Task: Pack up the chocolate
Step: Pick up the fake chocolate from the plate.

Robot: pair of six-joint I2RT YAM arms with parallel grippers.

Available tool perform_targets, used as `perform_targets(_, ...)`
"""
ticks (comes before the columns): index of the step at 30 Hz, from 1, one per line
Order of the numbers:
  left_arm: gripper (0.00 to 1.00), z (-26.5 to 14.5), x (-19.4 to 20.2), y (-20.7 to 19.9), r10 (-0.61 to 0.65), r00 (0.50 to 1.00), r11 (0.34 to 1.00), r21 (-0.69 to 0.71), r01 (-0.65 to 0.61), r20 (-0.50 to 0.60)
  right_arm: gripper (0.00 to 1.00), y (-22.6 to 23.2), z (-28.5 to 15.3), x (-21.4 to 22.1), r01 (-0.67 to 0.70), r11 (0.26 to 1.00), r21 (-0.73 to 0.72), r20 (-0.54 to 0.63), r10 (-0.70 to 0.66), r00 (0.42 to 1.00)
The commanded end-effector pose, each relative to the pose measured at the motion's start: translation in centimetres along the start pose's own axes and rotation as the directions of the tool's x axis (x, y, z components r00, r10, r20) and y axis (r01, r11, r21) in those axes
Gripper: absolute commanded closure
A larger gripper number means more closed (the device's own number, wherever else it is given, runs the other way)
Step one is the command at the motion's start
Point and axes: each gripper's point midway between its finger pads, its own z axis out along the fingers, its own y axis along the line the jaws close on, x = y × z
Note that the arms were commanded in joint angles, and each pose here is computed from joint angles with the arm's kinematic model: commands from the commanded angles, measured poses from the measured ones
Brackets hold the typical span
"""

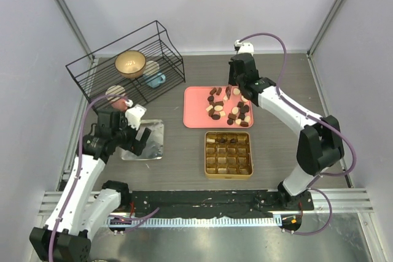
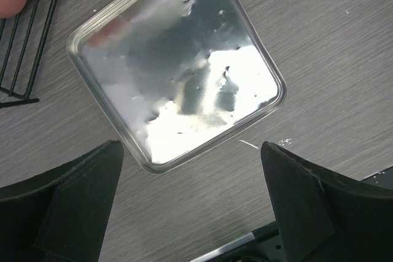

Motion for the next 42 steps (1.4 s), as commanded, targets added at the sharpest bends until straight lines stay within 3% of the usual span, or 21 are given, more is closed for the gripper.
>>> perform_targets(1,0.0,-0.6,-1.3,1.3,0.066,0.991,0.995,-0.081,-0.057,0.113,0.99,1.5,0.6,-5.2,0.016,0.999,-0.042,0.147,-0.01,0.989)
perform_targets(6,0.0,0.0,-1.3,2.2,0.14,0.98,0.984,-0.131,-0.121,0.143,0.99,2.1,3.3,-4.2,0.018,0.998,-0.064,0.114,-0.01,0.993)
perform_targets(13,0.0,0.7,-1.4,4.4,0.06,0.993,0.992,-0.118,-0.048,0.106,0.99,1.8,5.5,-4.4,0.015,0.998,-0.055,0.115,-0.009,0.993)
perform_targets(28,0.0,0.2,-1.3,3.4,0.015,0.996,0.998,-0.068,-0.009,0.089,0.99,0.9,3.3,-3.7,0.002,0.998,-0.065,0.117,0.005,0.993)
perform_targets(42,0.0,-1.3,-2.5,2.8,-0.021,0.996,0.999,-0.035,0.024,0.091,0.62,-0.2,0.2,-4.1,-0.001,0.996,-0.085,0.227,0.02,0.974)
